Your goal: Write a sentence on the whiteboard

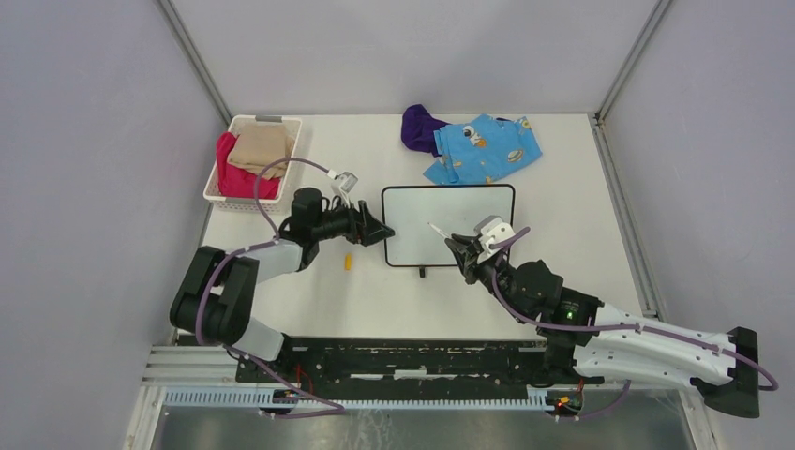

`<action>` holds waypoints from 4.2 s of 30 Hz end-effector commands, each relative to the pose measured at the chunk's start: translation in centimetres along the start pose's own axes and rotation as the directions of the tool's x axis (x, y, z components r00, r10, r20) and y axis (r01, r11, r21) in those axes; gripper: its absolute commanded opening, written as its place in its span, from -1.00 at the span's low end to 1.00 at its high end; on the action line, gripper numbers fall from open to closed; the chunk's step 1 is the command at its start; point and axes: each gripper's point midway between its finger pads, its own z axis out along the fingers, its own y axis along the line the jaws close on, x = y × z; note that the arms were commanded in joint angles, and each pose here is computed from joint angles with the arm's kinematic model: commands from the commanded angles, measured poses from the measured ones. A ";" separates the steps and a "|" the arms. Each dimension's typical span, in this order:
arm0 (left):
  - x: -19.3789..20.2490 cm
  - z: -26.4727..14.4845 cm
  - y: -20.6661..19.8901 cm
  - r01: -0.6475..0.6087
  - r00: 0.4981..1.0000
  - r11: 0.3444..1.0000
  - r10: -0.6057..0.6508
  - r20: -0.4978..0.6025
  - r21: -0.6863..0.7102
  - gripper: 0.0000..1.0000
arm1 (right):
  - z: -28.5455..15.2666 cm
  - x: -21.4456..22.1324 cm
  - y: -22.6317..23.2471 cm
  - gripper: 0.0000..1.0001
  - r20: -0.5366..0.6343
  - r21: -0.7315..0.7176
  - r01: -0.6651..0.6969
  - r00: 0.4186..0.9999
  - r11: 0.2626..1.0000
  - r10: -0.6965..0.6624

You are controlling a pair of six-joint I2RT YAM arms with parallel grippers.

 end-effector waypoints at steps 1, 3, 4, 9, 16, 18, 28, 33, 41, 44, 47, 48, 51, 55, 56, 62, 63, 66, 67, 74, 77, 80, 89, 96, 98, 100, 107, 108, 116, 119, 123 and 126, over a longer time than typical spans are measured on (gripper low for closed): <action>-0.1 0.7 -0.9 -0.012 1.000 0.994 0.012 0.000 0.108 0.62 | 0.3 -1.6 0.9 -1.00 0.056 -0.039 -0.020 0.998 0.999 0.023; 0.4 0.7 -0.6 -0.008 1.000 0.993 0.008 -0.004 0.115 0.59 | 0.3 -1.6 1.0 -1.00 0.056 -0.042 -0.023 0.998 0.999 0.025; 0.5 0.7 -0.5 -0.009 1.000 0.993 0.009 -0.002 0.117 0.58 | 0.3 -1.8 0.9 -1.00 0.059 -0.043 -0.024 0.998 0.999 0.027; 0.6 0.6 -0.6 -0.011 1.000 0.989 0.007 0.029 0.148 0.56 | 0.3 -1.8 1.1 -1.00 0.061 -0.051 -0.022 0.998 0.998 0.025; 1.6 0.9 -1.1 0.033 0.999 0.972 -0.040 0.027 0.233 0.37 | 0.2 -1.9 1.0 -1.00 0.062 -0.051 -0.020 0.998 0.998 0.023; 1.7 1.1 -0.8 0.034 0.999 0.972 -0.041 0.024 0.233 0.36 | 0.1 -1.9 1.0 -1.00 0.062 -0.051 -0.020 0.998 0.998 0.023; 2.1 1.6 -1.0 0.040 0.999 0.960 -0.048 0.019 0.278 0.18 | 0.5 -1.9 1.3 -1.00 0.057 -0.053 -0.018 0.998 0.998 0.021; 2.9 1.9 -1.1 0.016 1.000 0.964 -0.012 -0.014 0.265 0.13 | 0.8 -1.7 1.7 -1.00 0.049 -0.065 -0.017 0.999 0.998 0.021; 3.6 2.2 -0.6 0.007 0.999 0.971 0.004 -0.043 0.240 -0.03 | 0.9 -1.5 2.0 -1.00 0.039 -0.075 -0.028 0.999 0.997 0.031; 3.5 2.2 -0.7 0.004 0.999 0.970 0.006 -0.041 0.241 -0.07 | 1.0 -1.5 2.1 -1.00 0.038 -0.078 -0.035 0.999 0.996 0.038; 3.4 2.2 -0.6 0.003 0.999 0.971 0.007 -0.039 0.240 -0.13 | 1.0 -1.4 2.1 -1.00 0.033 -0.077 -0.034 0.999 0.996 0.037; 3.4 2.3 -0.6 0.002 0.999 0.971 0.007 -0.039 0.240 -0.14 | 1.1 -1.3 2.1 -1.00 0.032 -0.076 -0.034 0.999 0.997 0.037; 3.2 2.3 -0.7 -0.001 0.999 0.971 0.010 -0.034 0.238 -0.18 | 1.2 -1.2 2.3 -1.00 0.028 -0.082 -0.035 0.999 0.996 0.038; 3.1 2.3 -0.6 -0.007 1.000 0.973 0.013 -0.027 0.232 -0.15 | 1.3 -1.2 2.5 -1.00 0.026 -0.085 -0.035 0.999 0.996 0.038; 3.0 2.3 -0.7 -0.009 1.000 0.973 0.015 -0.023 0.231 -0.09 | 1.3 -1.3 2.5 -1.00 0.027 -0.088 -0.037 0.999 0.995 0.040; 1.5 2.2 -1.4 -0.034 0.999 0.968 0.028 0.031 0.250 0.07 | 1.2 -1.6 2.6 -1.00 0.033 -0.094 -0.040 0.998 0.995 0.044; 1.3 2.2 -1.5 -0.039 0.999 0.967 0.030 0.037 0.253 0.06 | 1.2 -1.6 2.6 -1.00 0.034 -0.095 -0.040 0.999 0.995 0.043; 1.2 2.4 -1.5 -0.034 0.999 0.964 0.025 0.040 0.265 0.06 | 1.2 -1.6 2.5 -1.00 0.033 -0.092 -0.037 0.999 0.995 0.040; 1.2 2.4 -1.5 -0.032 0.999 0.963 0.022 0.041 0.268 0.05 | 1.1 -1.6 2.5 -1.00 0.033 -0.090 -0.038 0.999 0.995 0.041; 1.5 2.5 -1.2 -0.034 0.999 0.965 0.028 0.028 0.259 -0.10 | 1.2 -1.3 2.5 -1.00 0.028 -0.087 -0.033 0.999 0.996 0.035; 1.9 2.6 -0.9 -0.032 0.999 0.968 0.028 0.017 0.250 -0.18 | 1.2 -1.4 2.5 -1.00 0.030 -0.090 -0.036 0.999 0.995 0.039; 2.0 2.6 -0.8 -0.033 0.999 0.969 0.031 0.012 0.246 -0.24 | 1.2 -1.3 2.5 -1.00 0.029 -0.089 -0.036 0.999 0.995 0.039; 2.7 2.8 -0.5 -0.023 1.000 0.970 0.027 -0.014 0.240 -0.41 | 1.2 -1.3 2.5 -1.00 0.027 -0.088 -0.038 0.999 0.995 0.041; 2.6 2.8 -0.5 -0.030 0.999 0.971 0.035 -0.016 0.238 -0.53 | 1.4 -1.0 2.5 -1.00 0.020 -0.081 -0.029 0.999 0.996 0.030; 2.5 2.8 -0.5 -0.033 0.999 0.970 0.038 -0.015 0.239 -0.55 | 1.5 -1.0 2.2 -1.00 0.017 -0.063 -0.023 1.000 0.998 0.024; 2.5 2.8 -0.5 -0.036 0.999 0.970 0.041 -0.016 0.239 -0.56 | 1.7 -0.9 1.7 -1.00 0.012 -0.028 -0.020 1.000 0.999 0.020; 3.0 2.8 -0.4 -0.040 0.998 0.972 0.049 -0.036 0.233 -0.59 | 2.8 -0.5 0.2 -1.00 -0.018 0.096 0.018 1.000 0.995 -0.017; 3.1 2.8 -0.4 -0.039 0.998 0.972 0.049 -0.039 0.232 -0.56 | 3.0 -0.5 0.3 -1.00 -0.019 0.098 0.020 1.000 0.995 -0.018; 2.9 2.8 -0.6 -0.039 0.998 0.971 0.050 -0.040 0.237 -0.30 | 3.4 -0.7 1.7 -1.00 -0.006 0.043 0.017 1.000 0.999 -0.017; 3.0 2.8 -0.6 -0.034 0.998 0.970 0.046 -0.043 0.241 -0.32 | 3.4 -0.5 1.7 -1.00 -0.010 0.041 0.020 1.000 0.999 -0.020; 2.9 2.8 -0.7 -0.037 0.998 0.970 0.048 -0.040 0.241 -0.37 | 3.6 -0.1 1.2 -1.00 -0.019 0.074 0.038 0.999 0.997 -0.036; 2.9 2.8 -0.7 -0.037 0.998 0.970 0.048 -0.040 0.242 -0.38 | 3.9 -0.1 0.9 -1.00 -0.026 0.104 0.056 0.998 0.993 -0.054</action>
